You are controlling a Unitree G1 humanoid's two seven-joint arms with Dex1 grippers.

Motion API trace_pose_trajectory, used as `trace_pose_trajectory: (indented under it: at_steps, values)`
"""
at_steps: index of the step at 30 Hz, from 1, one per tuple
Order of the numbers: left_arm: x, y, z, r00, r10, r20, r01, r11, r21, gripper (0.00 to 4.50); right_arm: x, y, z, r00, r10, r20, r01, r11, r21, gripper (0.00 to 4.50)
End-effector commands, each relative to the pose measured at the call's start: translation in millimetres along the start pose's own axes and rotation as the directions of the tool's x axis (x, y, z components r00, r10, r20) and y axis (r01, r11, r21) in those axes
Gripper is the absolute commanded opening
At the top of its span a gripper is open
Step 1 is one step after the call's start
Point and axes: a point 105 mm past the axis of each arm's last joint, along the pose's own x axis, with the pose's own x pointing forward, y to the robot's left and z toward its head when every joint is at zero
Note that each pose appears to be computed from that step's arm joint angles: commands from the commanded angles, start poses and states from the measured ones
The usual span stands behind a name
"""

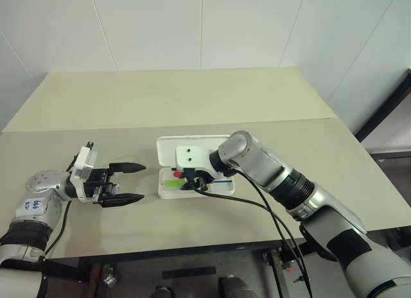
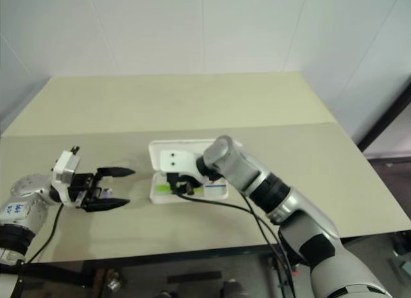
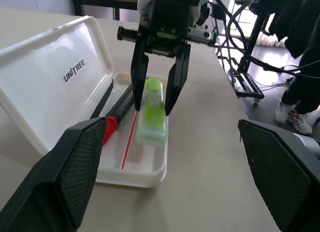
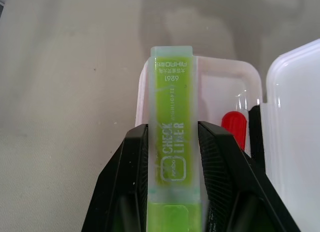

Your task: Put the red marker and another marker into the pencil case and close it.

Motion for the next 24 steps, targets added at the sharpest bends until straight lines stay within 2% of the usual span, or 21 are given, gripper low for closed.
trace_pose_trajectory:
  at_steps: [1, 12, 14, 16, 21, 22, 24]
  values:
    - [-4.0, -12.4, 9.5, 0.994, -0.106, 0.011, 0.106, 0.994, 0.034, 4.50, -2.0, -0.8, 9.5, 0.999, 0.001, 0.036, -0.001, 1.000, -0.006, 1.16]
    - [1.6, -10.6, 12.7, 0.993, -0.118, 0.019, 0.117, 0.992, 0.044, 4.50, 1.6, -7.9, 5.5, 0.999, -0.025, 0.032, 0.024, 0.999, 0.045, 1.16]
    - [2.2, -10.4, 13.1, 0.993, -0.119, 0.020, 0.118, 0.992, 0.045, 4.50, 2.3, -7.7, 3.7, 0.999, -0.024, 0.029, 0.023, 0.999, 0.046, 1.88]
    - [2.6, -10.1, 13.6, 0.993, -0.119, 0.022, 0.118, 0.992, 0.048, 4.50, 3.1, -7.9, 1.3, 0.999, -0.024, 0.023, 0.023, 0.999, 0.048, 2.41]
    - [4.2, -10.0, 14.9, 0.992, -0.123, 0.028, 0.121, 0.991, 0.053, 4.50, 0.9, -7.7, 4.5, 0.999, -0.023, 0.032, 0.022, 0.999, 0.050, 4.25]
    - [4.6, -10.0, 15.2, 0.992, -0.124, 0.028, 0.122, 0.991, 0.054, 4.50, -0.6, -7.7, 6.3, 0.999, -0.024, 0.036, 0.023, 0.999, 0.048, 4.46]
    - [5.6, -10.2, 16.5, 0.991, -0.126, 0.034, 0.124, 0.991, 0.059, 4.50, -6.6, -7.4, 13.2, 0.998, -0.026, 0.055, 0.024, 0.999, 0.038, 4.46]
